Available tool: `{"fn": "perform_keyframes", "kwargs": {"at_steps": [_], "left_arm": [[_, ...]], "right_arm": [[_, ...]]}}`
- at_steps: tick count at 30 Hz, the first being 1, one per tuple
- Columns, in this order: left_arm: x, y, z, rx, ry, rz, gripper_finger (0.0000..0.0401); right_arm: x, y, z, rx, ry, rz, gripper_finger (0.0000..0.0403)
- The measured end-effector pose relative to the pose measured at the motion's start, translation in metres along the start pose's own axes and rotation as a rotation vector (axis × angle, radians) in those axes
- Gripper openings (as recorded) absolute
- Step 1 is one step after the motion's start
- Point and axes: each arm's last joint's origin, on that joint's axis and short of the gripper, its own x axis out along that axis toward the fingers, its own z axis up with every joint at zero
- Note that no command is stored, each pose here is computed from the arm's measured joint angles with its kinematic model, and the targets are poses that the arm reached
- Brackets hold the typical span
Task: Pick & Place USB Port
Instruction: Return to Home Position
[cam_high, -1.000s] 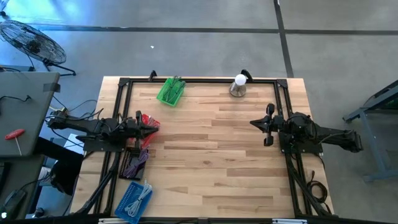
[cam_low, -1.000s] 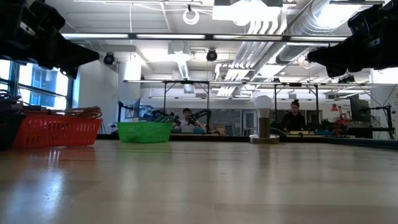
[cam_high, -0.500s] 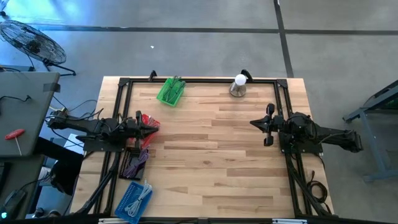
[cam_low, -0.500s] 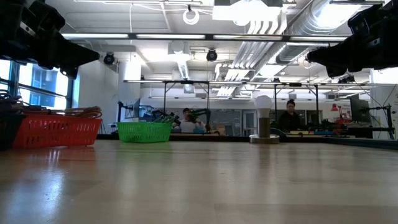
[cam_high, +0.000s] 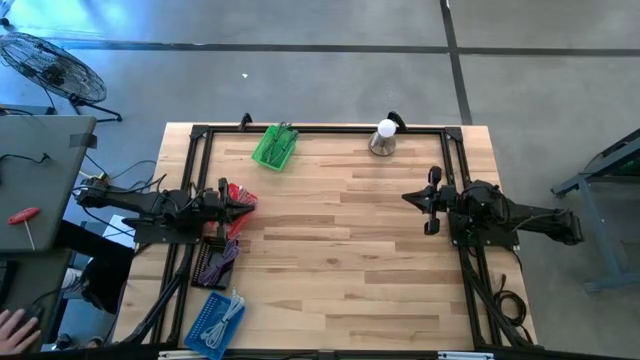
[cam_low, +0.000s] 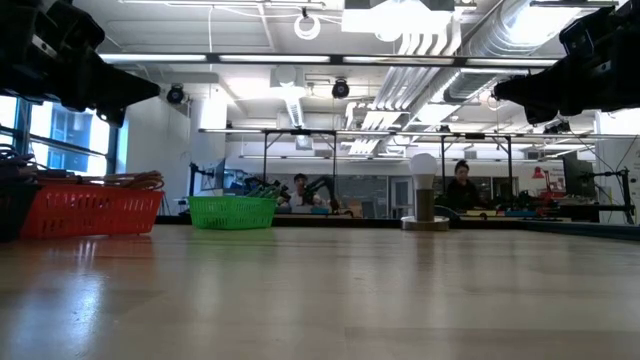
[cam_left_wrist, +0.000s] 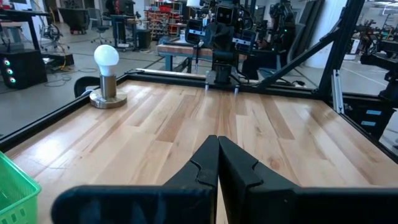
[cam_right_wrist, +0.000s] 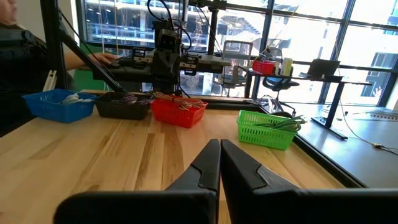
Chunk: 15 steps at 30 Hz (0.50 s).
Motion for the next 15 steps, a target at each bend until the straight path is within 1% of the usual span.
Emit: {"fn": "perform_keyframes", "kwargs": {"at_steps": [15], "left_arm": [[0.0,0.0,0.0,0.0,0.0,0.0,0.0]], "right_arm": [[0.0,0.0,0.0,0.0,0.0,-0.001,0.0005]]}}
